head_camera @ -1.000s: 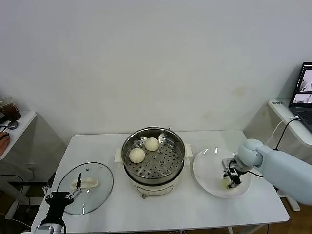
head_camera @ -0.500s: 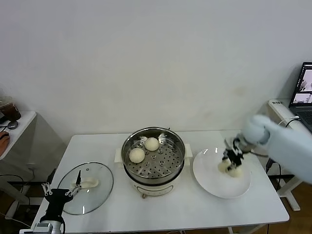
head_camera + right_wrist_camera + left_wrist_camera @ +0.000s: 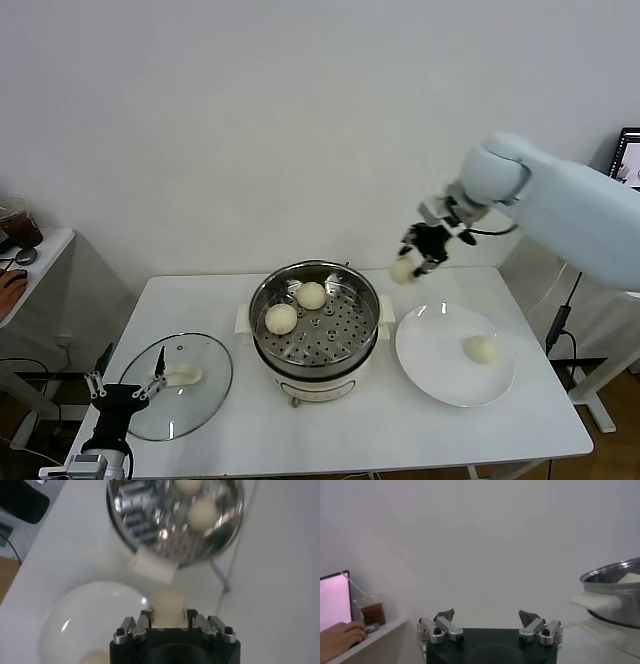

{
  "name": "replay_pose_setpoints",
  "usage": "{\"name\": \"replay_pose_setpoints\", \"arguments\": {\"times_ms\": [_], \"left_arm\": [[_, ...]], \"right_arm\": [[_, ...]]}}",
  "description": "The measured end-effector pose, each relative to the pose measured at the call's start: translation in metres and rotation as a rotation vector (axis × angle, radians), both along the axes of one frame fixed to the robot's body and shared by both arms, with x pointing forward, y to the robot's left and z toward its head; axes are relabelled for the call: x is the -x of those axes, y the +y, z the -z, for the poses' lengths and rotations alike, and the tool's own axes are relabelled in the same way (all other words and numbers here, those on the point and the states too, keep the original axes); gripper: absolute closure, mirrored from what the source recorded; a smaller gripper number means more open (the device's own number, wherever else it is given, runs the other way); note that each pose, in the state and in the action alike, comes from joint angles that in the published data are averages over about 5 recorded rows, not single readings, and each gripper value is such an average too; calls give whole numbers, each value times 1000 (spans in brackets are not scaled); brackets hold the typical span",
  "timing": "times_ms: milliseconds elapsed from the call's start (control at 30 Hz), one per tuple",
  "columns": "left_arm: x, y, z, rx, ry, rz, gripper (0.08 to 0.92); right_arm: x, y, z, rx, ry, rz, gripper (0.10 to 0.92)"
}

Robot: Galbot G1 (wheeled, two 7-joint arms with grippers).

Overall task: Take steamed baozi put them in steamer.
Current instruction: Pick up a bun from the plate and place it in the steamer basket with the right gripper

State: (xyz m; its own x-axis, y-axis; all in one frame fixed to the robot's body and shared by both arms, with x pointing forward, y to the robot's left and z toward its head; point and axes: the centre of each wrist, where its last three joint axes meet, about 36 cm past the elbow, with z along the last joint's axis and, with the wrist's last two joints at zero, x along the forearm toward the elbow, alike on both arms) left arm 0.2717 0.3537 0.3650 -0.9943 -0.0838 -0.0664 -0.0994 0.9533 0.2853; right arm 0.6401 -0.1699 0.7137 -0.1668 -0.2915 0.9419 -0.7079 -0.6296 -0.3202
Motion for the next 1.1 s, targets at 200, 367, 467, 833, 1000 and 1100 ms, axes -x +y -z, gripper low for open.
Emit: {"name": "replay_pose_setpoints", "arguments": {"times_ms": [200,367,467,833,1000,1100], "left_arm": [[3,6,1,-9,7,-13,177],[4,10,0,-13,6,-22,177],[5,11,-1,-13,5,-25,177],[5,10,1,-8,6,-33,177],[4,10,2,-6,6,-35,177],[4,10,3,-4,6,-35,177]], "right_arm": [[9,66,25,39,-18,-234,580],[16,106,52,76,-34,-419,573],[21,123,69,98,-43,-523,572],[32,148,114,146,-60,-789,545],[35,148,126,160,-53,-860,529],[37,148,131,167,-49,-890,522]]}}
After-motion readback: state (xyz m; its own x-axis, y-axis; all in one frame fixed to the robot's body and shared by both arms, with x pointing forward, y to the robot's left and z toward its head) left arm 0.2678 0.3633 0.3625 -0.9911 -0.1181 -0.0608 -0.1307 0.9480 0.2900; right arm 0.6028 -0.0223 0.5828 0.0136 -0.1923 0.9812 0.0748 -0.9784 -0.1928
